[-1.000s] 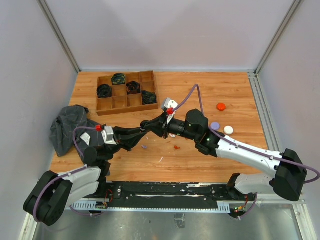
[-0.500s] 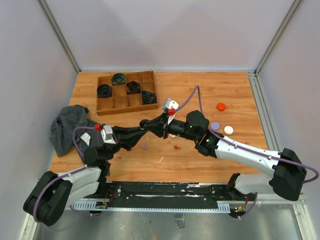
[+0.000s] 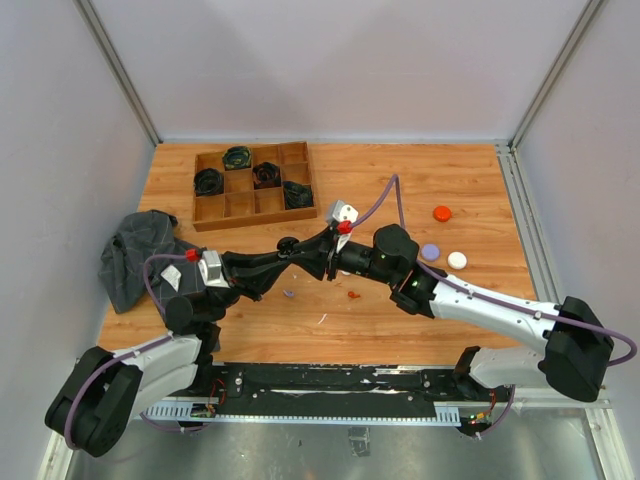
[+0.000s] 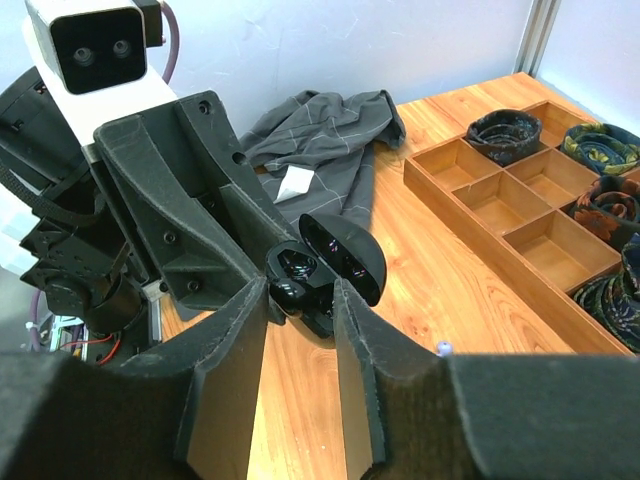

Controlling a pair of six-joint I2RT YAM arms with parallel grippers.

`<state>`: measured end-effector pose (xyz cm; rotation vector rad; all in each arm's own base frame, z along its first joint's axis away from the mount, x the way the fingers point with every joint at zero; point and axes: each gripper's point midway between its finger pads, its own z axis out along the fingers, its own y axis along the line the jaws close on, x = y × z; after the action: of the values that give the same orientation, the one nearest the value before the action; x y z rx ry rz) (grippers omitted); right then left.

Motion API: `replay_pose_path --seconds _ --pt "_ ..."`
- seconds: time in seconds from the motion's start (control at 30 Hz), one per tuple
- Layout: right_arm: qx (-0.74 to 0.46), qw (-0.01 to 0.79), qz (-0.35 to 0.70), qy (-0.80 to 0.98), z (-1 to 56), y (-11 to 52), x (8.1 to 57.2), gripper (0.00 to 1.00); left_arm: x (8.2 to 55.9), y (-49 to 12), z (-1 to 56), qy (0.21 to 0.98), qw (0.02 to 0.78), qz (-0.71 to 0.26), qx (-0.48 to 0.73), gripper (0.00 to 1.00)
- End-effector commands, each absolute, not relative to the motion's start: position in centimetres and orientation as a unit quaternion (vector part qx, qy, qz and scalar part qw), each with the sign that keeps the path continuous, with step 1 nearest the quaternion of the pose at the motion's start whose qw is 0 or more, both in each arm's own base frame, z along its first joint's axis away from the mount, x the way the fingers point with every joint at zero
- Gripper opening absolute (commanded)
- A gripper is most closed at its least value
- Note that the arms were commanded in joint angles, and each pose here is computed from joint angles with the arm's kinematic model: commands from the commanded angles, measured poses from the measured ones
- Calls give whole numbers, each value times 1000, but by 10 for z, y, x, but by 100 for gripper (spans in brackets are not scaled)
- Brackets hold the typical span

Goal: Insert the wireless bluetooth earbuds into the charging case
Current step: Place the earbud in the charging case.

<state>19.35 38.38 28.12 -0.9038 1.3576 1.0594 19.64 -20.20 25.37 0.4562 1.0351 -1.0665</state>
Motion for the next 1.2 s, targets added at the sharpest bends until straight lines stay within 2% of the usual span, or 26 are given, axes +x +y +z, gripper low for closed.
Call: replay_pose_path --seconds 0.0,0.2,0.53,0.9,1.17 --pt "-393 568 439 575 277 380 187 37 176 -192 286 387 759 -477 216 0" --pt "-395 603 384 576 286 358 195 66 180 -192 276 401 760 -461 220 0" --pt "-392 623 370 566 307 352 199 90 186 -196 266 419 755 -445 238 0" --pt "-384 622 394 557 323 368 202 93 186 -198 265 422 750 -447 243 0" --pt "-379 630 361 574 312 366 215 93 182 -199 266 415 749 -453 249 0"
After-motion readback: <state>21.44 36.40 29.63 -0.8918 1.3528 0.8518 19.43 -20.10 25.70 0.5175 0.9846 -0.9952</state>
